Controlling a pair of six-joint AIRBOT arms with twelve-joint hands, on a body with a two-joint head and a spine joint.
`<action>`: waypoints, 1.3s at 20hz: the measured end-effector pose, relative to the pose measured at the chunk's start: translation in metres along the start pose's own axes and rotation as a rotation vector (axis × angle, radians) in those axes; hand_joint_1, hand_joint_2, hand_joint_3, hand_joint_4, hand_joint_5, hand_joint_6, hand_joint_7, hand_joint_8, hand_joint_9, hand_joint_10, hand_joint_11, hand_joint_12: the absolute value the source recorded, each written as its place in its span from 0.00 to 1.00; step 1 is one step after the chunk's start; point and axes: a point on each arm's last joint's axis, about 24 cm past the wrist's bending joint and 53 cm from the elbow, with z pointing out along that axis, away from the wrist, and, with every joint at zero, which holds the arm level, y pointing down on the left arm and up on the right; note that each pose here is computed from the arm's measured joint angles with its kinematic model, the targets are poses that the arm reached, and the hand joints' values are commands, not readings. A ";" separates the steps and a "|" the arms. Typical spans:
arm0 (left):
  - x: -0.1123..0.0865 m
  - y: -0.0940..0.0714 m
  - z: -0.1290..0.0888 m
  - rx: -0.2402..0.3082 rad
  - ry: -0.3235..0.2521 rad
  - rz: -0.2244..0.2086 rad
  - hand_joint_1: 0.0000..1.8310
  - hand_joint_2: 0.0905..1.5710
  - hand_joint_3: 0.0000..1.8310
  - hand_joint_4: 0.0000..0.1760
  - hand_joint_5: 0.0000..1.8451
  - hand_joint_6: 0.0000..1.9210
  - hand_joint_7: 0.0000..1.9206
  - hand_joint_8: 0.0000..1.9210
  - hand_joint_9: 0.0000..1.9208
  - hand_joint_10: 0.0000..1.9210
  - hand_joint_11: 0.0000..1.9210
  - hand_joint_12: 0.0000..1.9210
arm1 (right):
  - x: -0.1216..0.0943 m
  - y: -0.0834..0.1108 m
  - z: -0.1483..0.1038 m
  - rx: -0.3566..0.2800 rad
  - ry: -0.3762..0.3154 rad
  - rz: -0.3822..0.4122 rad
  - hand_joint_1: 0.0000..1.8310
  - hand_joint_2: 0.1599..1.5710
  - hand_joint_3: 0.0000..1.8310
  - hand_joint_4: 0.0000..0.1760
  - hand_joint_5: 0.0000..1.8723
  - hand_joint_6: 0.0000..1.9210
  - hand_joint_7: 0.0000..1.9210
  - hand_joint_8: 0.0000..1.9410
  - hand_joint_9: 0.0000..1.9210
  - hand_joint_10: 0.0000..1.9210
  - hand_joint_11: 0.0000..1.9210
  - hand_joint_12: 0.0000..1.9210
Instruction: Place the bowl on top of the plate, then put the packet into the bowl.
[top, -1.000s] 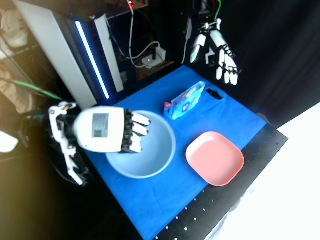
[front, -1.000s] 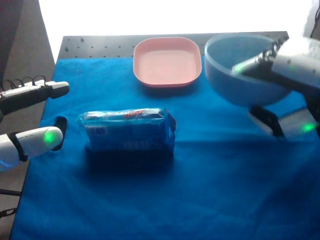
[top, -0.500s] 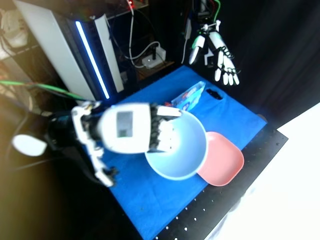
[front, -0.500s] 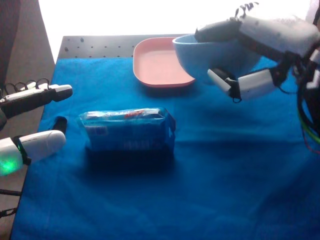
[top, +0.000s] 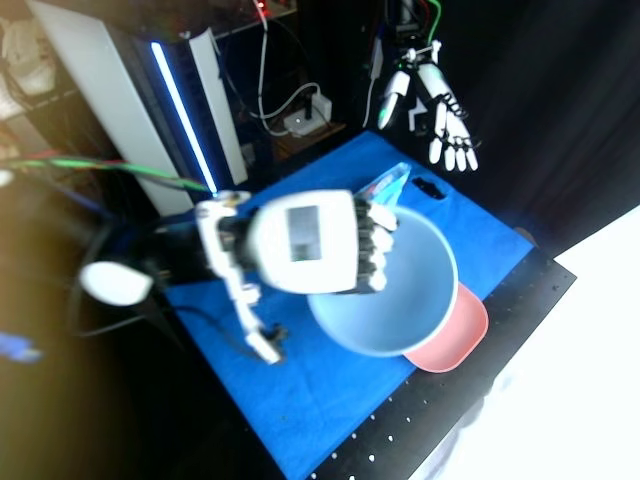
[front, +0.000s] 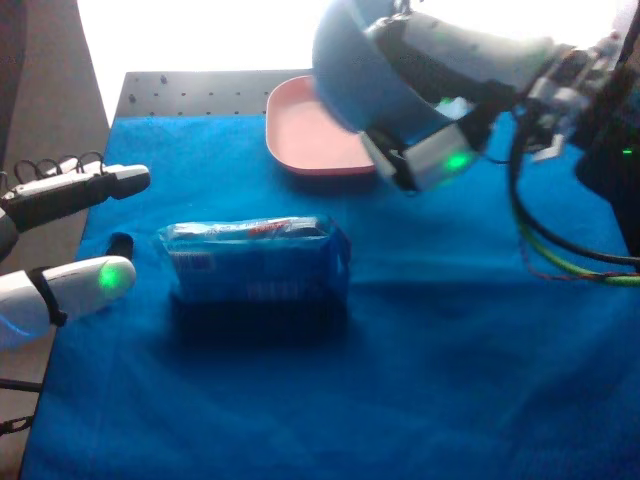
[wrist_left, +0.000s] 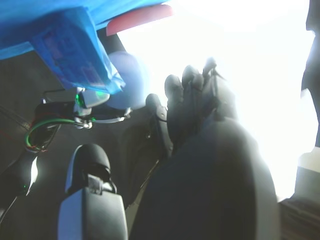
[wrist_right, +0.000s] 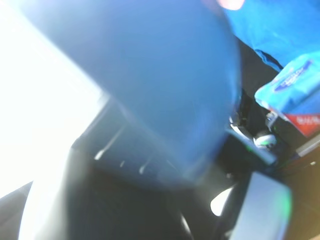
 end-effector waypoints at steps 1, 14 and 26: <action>-0.001 0.001 0.000 -0.003 -0.002 -0.001 0.25 0.68 0.00 0.54 0.24 0.00 0.17 0.00 0.11 0.01 0.07 0.04 | 0.006 -0.003 0.005 0.010 0.009 0.005 0.52 0.49 0.63 0.00 0.40 1.00 0.65 1.00 0.70 1.00 0.72 1.00; 0.000 -0.001 0.003 0.006 -0.002 -0.005 0.24 0.69 0.00 0.53 0.24 0.00 0.17 0.00 0.12 0.00 0.00 0.24 | 0.029 -0.058 0.016 0.201 0.097 -0.055 0.62 0.93 0.02 0.00 0.59 1.00 0.67 1.00 0.74 1.00 0.79 1.00; 0.002 0.000 0.003 0.008 -0.002 -0.014 0.27 0.69 0.00 0.44 0.23 0.00 0.16 0.00 0.11 0.00 0.00 0.24 | 0.037 -0.065 0.018 0.221 0.128 -0.087 0.71 0.77 0.00 0.00 0.45 0.09 0.39 0.71 0.48 0.46 0.38 0.73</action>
